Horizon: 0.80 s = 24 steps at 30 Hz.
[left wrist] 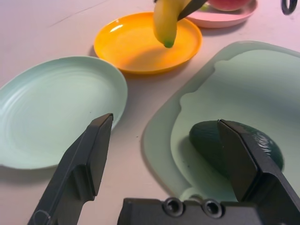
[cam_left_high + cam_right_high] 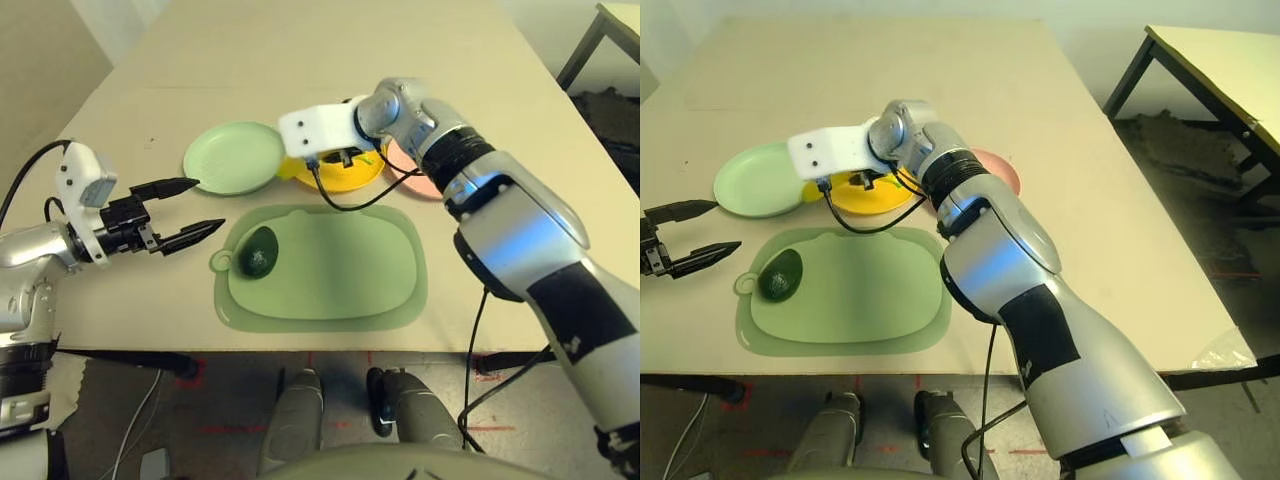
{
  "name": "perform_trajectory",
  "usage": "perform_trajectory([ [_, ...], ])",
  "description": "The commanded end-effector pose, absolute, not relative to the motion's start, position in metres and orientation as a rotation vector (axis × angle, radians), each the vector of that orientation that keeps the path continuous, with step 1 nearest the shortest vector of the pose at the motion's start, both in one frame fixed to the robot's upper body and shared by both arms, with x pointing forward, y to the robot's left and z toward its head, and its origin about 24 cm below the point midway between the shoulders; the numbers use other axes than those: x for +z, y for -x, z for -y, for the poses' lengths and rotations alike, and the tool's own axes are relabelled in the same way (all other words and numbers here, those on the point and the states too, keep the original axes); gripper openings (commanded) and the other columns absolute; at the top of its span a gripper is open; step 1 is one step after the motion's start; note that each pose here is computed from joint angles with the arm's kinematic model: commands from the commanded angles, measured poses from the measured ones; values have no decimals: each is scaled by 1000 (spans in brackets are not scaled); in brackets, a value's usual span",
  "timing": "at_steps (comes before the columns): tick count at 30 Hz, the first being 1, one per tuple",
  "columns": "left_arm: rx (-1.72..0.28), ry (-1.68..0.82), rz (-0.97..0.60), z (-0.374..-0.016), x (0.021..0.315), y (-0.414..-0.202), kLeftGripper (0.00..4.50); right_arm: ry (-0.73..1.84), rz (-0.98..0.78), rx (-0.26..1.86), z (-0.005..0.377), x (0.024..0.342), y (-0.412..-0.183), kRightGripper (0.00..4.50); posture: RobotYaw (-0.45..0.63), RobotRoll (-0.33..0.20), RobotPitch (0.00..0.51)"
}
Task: Place the fruits into color-matched plates.
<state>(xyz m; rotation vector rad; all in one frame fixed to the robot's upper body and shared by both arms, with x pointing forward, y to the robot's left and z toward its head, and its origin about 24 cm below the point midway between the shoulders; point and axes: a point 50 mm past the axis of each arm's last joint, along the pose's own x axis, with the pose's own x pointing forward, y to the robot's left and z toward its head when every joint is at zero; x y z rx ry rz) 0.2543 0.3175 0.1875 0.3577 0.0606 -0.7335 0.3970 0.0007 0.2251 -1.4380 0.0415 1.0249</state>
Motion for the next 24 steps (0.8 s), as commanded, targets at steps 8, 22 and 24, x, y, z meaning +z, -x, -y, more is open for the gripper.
perform_trajectory([
  [8,-664,-426,-65,-324,199,-248,4500,1466,-104,940,11,186,-402,1690,212,0,198],
  [22,-679,-427,-76,-322,196,-248,4500,1474,-46,891,12,193,-404,4477,195,0,198],
  [24,-681,-430,-75,-322,197,-250,4500,1479,-40,895,14,198,-405,4477,186,0,196],
])
